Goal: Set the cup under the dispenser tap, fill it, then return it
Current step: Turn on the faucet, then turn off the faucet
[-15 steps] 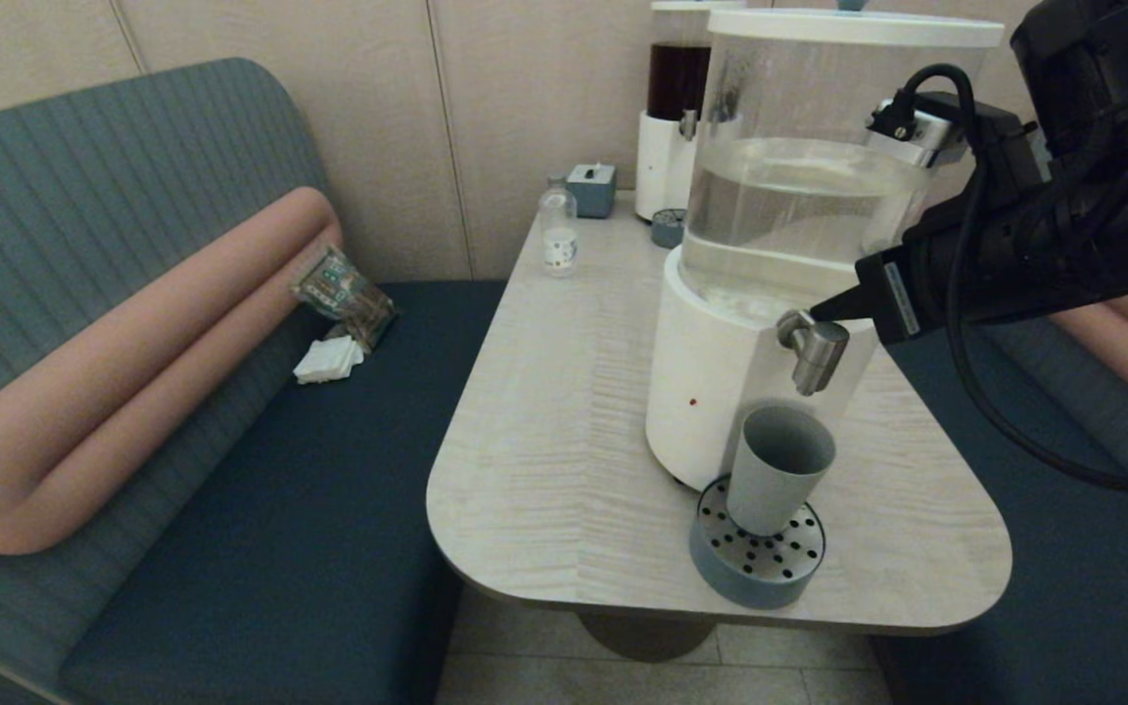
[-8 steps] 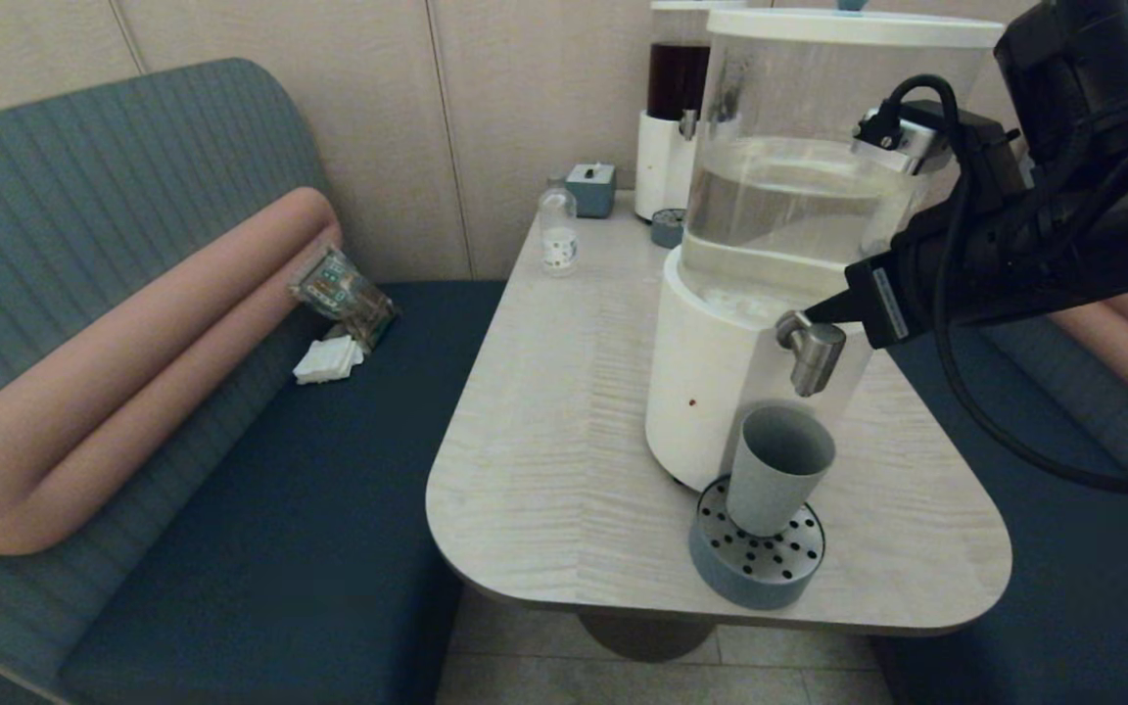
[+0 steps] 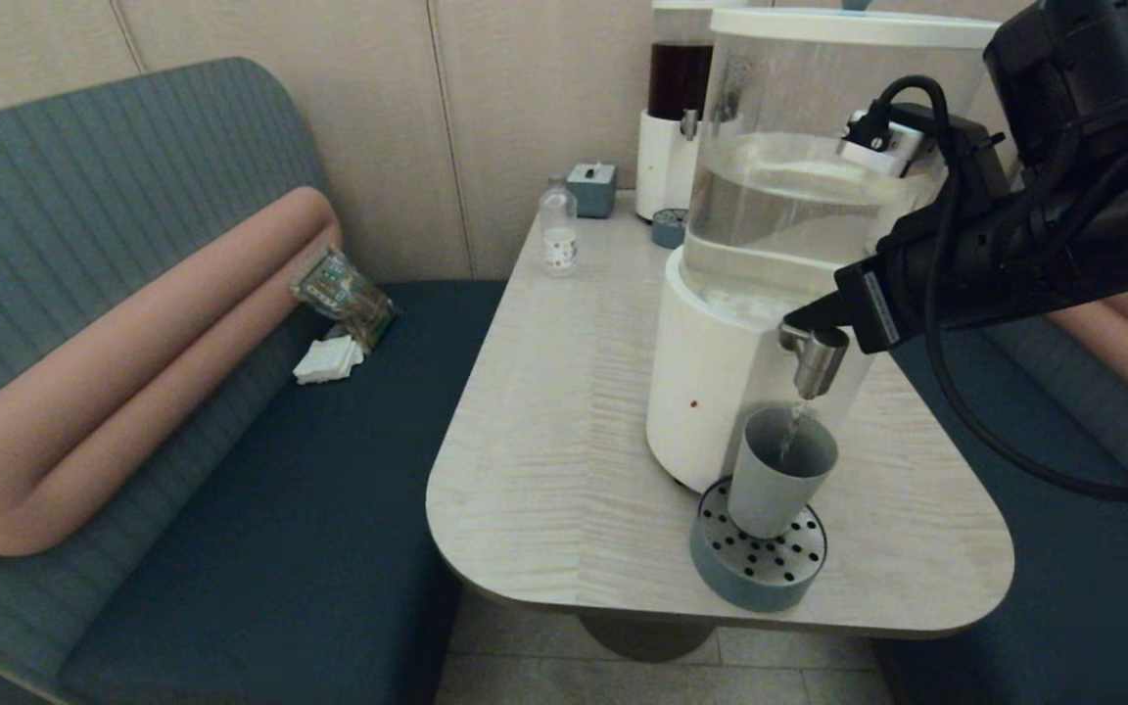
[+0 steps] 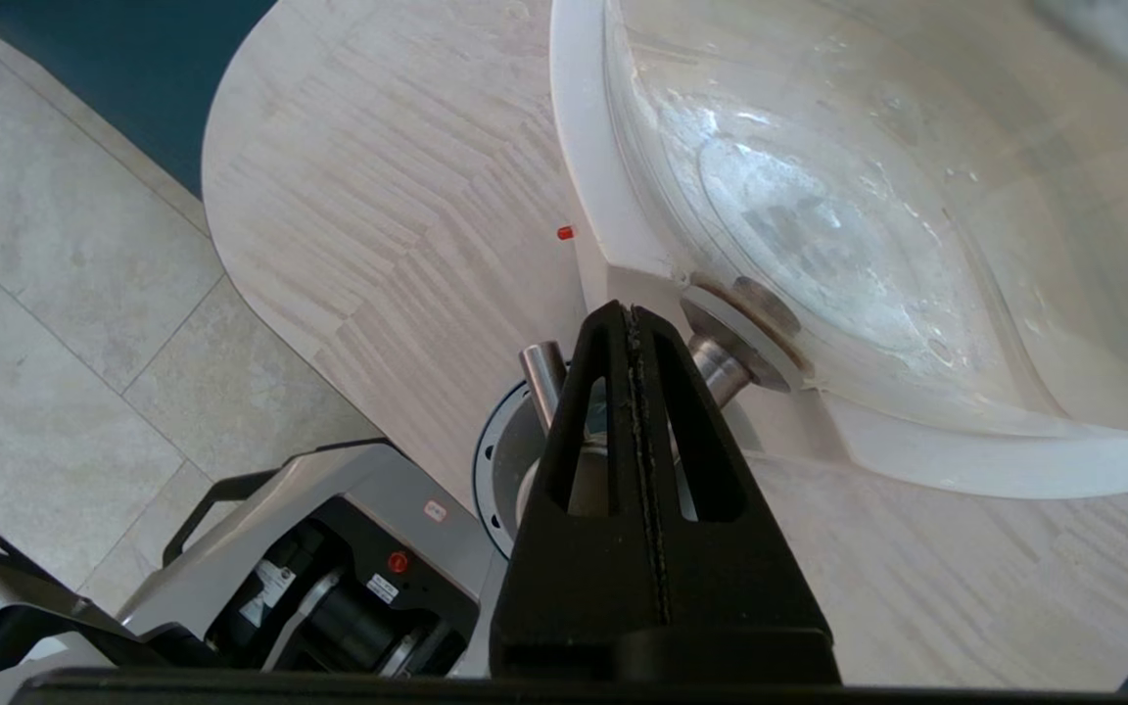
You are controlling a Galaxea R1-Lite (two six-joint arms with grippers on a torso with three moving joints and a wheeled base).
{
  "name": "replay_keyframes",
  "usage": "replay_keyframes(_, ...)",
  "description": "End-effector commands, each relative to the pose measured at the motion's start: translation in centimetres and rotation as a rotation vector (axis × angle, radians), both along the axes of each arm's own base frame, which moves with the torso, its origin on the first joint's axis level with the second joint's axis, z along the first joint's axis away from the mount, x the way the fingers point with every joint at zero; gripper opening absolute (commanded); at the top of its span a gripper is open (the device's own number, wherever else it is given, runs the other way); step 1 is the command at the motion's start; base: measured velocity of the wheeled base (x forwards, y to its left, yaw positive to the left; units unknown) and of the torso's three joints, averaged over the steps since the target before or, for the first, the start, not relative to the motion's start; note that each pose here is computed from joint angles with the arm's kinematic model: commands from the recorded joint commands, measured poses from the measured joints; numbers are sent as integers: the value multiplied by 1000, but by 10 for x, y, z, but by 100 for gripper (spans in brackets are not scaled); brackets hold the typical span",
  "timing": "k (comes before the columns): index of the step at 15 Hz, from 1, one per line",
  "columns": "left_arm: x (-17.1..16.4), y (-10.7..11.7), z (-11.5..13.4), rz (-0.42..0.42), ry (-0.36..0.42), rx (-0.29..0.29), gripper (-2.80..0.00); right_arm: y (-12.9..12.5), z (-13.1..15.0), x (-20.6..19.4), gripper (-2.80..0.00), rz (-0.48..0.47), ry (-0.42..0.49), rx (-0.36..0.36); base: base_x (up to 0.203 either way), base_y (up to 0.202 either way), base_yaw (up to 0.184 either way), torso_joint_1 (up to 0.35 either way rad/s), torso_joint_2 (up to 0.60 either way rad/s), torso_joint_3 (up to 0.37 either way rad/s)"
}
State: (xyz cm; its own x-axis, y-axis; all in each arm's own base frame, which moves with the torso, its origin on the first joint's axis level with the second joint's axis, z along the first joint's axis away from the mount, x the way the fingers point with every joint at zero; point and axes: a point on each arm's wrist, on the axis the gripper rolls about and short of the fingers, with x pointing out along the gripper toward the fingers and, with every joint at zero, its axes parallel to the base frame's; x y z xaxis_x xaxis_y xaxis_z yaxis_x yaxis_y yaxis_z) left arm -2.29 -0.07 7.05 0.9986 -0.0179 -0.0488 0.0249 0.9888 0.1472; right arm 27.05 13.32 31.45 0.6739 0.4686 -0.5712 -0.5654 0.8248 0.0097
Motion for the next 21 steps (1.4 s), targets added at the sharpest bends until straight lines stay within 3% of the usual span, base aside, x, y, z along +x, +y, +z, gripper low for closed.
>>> replay_keyframes(1, 0, 0, 0, -1, 2, 1, -280, 1, -2, 1, -280, 0, 8, -8, 0, 0, 0, 0, 0, 0)
replay_keyframes(12, 0, 0, 0, -1, 2, 1, -280, -30, 11, -6, -280, -95, -60, 28, 0, 0, 0, 0, 0, 0)
replay_keyframes(18, 0, 0, 0, -1, 2, 1, -280, -58, 18, -37, -280, -154, -103, 42, 0, 0, 0, 0, 0, 0)
replay_keyframes(21, 0, 0, 0, -1, 2, 1, -280, -80, 23, -76, -280, -202, -146, 49, 0, 0, 0, 0, 0, 0)
